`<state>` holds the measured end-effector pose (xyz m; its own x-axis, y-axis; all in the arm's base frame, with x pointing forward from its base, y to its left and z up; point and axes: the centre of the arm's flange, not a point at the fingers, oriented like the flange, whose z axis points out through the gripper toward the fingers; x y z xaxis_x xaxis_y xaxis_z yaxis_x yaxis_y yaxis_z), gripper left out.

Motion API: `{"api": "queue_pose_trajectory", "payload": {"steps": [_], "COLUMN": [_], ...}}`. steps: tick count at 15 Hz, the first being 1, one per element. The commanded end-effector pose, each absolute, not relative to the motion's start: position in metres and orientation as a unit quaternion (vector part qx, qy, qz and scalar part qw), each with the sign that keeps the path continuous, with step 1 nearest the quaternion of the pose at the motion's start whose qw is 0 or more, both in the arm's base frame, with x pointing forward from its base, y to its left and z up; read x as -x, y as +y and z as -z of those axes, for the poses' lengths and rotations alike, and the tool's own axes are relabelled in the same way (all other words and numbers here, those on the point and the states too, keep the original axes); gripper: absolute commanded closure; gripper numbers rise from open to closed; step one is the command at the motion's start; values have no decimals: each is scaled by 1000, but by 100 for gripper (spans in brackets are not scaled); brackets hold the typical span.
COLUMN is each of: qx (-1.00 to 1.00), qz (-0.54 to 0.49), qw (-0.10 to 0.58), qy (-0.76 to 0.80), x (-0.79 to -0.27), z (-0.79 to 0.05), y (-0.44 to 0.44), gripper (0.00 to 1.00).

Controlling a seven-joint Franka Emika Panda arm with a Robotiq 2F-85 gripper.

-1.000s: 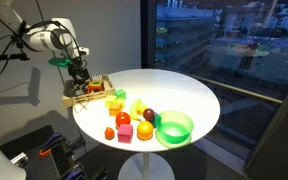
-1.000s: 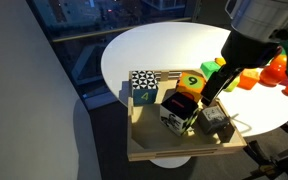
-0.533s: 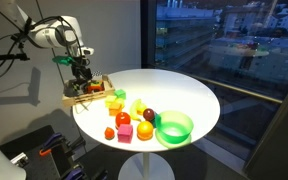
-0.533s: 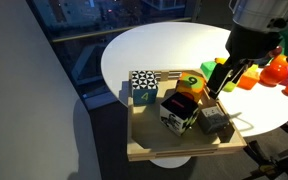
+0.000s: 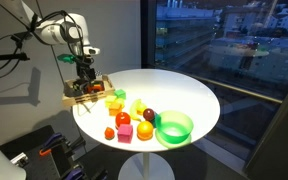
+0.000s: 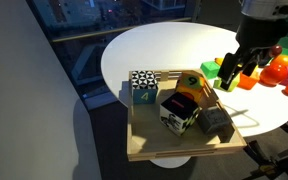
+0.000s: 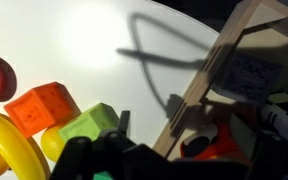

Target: Put the grey block inside the wooden box

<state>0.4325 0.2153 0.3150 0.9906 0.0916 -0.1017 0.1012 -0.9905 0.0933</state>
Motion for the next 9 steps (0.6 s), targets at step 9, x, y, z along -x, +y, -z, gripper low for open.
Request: {"api": "queue_pose_trajectory", "payload": {"steps": [9], "qx": [-991], "qz": [115], "qw": [66], "qy": [-14], "x": [-434], "z": [-362], "y": [140], "gripper": [0]}}
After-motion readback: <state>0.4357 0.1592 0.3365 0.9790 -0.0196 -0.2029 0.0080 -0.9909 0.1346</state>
